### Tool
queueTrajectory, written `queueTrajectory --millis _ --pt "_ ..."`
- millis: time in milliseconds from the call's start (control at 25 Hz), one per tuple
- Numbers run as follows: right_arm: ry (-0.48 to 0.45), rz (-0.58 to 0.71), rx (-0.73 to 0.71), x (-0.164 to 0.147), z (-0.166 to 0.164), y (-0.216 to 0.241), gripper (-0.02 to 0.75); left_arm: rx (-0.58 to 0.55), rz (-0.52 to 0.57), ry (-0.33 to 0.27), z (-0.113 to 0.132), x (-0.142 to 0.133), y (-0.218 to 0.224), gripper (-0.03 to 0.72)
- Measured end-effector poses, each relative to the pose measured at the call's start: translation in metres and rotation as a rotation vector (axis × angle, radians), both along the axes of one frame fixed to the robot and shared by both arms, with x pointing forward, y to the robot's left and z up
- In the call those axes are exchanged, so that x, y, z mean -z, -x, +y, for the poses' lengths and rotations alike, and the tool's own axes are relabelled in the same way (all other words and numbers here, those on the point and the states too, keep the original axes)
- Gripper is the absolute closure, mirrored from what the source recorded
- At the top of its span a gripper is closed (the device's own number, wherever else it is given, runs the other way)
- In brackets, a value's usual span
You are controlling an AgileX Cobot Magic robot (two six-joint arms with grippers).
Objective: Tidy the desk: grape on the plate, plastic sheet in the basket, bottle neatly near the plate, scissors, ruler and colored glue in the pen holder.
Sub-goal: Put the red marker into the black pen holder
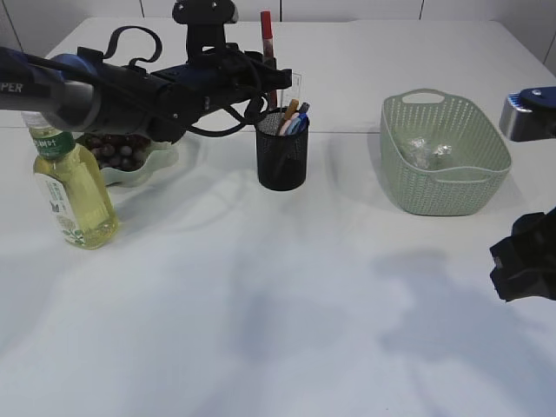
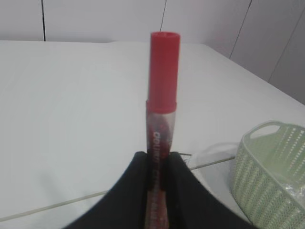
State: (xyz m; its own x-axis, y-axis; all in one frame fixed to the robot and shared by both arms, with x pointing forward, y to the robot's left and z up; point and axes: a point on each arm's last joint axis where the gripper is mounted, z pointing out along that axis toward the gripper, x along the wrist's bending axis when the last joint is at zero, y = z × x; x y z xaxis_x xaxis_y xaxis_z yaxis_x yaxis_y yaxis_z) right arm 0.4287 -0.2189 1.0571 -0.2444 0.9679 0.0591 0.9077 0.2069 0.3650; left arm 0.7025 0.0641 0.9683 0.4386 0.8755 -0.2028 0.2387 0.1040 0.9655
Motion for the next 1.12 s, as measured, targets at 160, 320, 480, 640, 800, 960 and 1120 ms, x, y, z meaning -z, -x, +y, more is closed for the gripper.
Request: queueTrajectory --millis 160,320,480,640,800,960,1120 --pt "0.0 0.0 0.0 0.0 0.0 0.0 0.374 0.005 0.002 -0.008 -0.001 0.005 -0.001 0.61" --pt "0.004 -0.004 -0.001 0.0 0.0 0.0 0.374 0.008 -0.007 -0.006 -0.001 0.009 -0.001 0.61" --pt "-0.001 -0.016 -0.001 -0.001 0.0 -0.001 0.374 0.009 -0.004 -0.008 -0.002 0.011 -0.002 0.61" --pt "-0.005 -0.024 0.001 -0.001 0.0 -0.002 0.374 0.01 -0.01 -0.006 -0.002 0.012 -0.002 0.6" --pt "-0.007 -0.028 0.001 -0.001 0.001 -0.002 0.374 0.011 -0.011 -0.008 -0.002 0.013 -0.002 0.538" --pt "-0.007 -0.028 0.001 -0.001 0.001 -0.002 0.375 0.013 -0.01 -0.012 -0.002 0.013 -0.002 0.459" --pt "-0.007 -0.028 0.001 -0.001 0.001 -0.002 0.374 0.017 -0.012 -0.019 -0.002 0.013 -0.002 0.438"
